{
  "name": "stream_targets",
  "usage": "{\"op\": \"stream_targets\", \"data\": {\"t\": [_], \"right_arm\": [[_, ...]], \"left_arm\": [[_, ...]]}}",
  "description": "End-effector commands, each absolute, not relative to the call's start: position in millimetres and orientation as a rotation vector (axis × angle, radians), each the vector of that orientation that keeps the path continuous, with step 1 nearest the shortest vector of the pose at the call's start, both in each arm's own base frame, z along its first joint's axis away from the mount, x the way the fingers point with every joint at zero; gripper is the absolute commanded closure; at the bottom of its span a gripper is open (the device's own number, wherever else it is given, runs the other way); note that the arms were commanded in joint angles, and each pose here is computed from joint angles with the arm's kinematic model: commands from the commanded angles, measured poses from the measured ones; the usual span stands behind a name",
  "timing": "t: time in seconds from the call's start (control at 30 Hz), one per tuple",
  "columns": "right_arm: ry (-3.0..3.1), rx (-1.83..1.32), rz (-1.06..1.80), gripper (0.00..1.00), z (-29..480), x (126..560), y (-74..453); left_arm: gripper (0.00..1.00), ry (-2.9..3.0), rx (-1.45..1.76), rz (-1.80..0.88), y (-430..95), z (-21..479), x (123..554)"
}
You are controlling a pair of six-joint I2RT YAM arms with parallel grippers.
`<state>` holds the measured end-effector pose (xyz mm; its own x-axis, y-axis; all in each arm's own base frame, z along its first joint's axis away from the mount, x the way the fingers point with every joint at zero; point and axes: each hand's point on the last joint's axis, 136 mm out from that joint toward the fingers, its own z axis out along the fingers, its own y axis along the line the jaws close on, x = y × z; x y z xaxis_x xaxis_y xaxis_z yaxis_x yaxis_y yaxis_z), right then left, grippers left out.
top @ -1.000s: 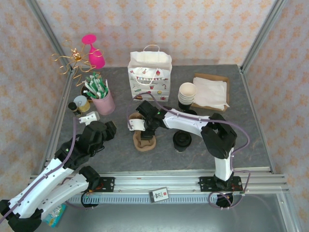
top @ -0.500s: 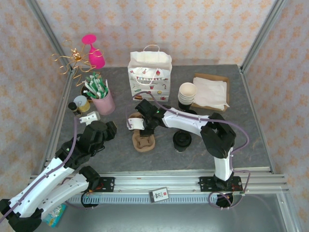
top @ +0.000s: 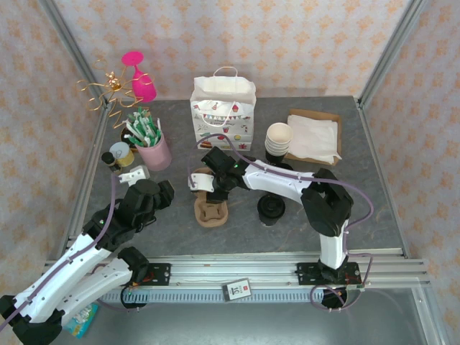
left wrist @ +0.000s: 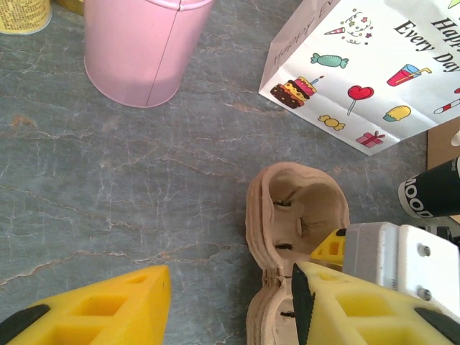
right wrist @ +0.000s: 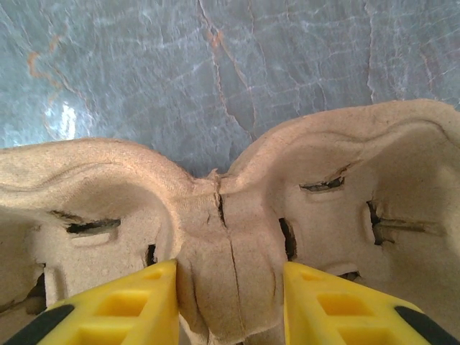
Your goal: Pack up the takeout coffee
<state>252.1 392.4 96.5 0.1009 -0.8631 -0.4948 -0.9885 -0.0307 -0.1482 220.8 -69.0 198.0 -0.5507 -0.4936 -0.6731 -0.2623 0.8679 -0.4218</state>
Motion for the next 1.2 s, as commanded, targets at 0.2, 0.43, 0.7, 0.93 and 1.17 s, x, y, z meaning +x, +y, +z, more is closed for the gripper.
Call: {"op": "stream_targets", "data": {"t": [0.2, 0.43, 0.7, 0.93, 1.17], "right_arm": [[1.874, -1.739, 0.473, 0.60, 124, 237, 401], [1.919, -1.680, 0.465, 0.58, 112, 228, 403], [1.908, -1.615, 0.483, 0.58, 137, 228, 401], [1.957, -1.706, 0.433, 0.53, 117, 224, 394], [1.938, -1.773, 0.399, 0.45, 104, 228, 396]], "left_arm": [[0.49, 2.193, -0.559, -0.335, -67, 193, 220], [0.49, 2.202, -0.560, -0.337, -68, 190, 219], [0.49, 2.207, -0.555, -0.353, -71, 191, 219], [0.49, 2.209, -0.556, -0.358, -72, 189, 220], [0.50, 2.190, -0.583, -0.335, -65, 192, 218]]}}
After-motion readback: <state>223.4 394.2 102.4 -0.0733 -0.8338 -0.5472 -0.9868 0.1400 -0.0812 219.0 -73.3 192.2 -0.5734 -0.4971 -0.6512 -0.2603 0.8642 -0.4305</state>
